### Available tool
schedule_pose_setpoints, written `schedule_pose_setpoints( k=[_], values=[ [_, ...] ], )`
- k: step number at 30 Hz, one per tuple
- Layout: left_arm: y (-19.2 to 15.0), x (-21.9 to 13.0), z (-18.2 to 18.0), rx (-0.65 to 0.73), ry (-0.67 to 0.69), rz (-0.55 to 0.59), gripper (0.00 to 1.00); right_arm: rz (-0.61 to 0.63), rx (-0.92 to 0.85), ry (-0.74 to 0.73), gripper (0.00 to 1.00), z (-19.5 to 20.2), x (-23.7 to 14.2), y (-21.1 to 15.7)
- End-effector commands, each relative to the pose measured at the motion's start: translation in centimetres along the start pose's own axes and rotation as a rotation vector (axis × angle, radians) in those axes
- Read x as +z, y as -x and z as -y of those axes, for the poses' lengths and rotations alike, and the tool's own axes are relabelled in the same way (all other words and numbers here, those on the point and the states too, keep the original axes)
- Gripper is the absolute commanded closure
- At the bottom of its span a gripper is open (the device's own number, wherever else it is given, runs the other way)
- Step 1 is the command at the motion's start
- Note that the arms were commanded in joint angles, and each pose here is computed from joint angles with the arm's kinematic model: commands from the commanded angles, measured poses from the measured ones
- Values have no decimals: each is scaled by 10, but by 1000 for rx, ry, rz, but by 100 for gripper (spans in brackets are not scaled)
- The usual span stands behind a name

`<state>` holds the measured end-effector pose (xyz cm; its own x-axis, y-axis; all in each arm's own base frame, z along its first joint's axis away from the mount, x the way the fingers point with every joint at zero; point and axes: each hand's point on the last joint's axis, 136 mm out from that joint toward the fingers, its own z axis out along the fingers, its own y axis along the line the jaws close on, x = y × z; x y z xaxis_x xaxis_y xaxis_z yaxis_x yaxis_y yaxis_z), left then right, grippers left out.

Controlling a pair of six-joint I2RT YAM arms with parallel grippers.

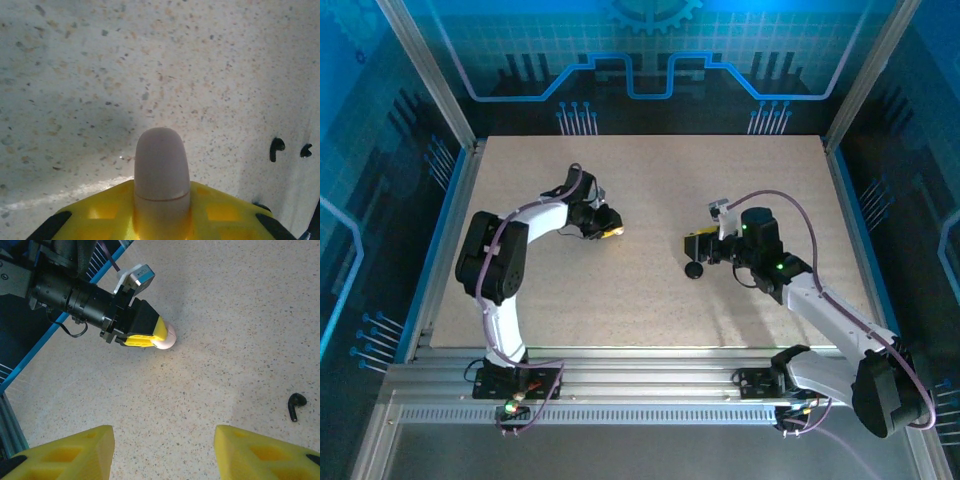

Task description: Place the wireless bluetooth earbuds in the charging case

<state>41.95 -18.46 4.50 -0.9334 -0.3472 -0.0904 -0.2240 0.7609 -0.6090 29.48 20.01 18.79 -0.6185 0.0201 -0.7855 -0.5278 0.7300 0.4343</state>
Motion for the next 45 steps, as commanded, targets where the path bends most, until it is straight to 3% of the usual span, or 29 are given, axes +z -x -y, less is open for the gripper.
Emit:
schedule_pose_setpoints(
  k=[1,26,38,45],
  values=[
    [-7,0,-5,-13,16,-64,76,3,4,4,44,-4,0,-4],
    [-6,-11,-36,13,172,-48,61,6,-32,10,44,-13,-3,8],
    [-12,-36,-37,30,184,0,55,-40,20,-33,41,-9,-6,5],
    [-21,-72,-25,66,164,83,51,-146,75,-85,38,-7,-12,0]
  ],
)
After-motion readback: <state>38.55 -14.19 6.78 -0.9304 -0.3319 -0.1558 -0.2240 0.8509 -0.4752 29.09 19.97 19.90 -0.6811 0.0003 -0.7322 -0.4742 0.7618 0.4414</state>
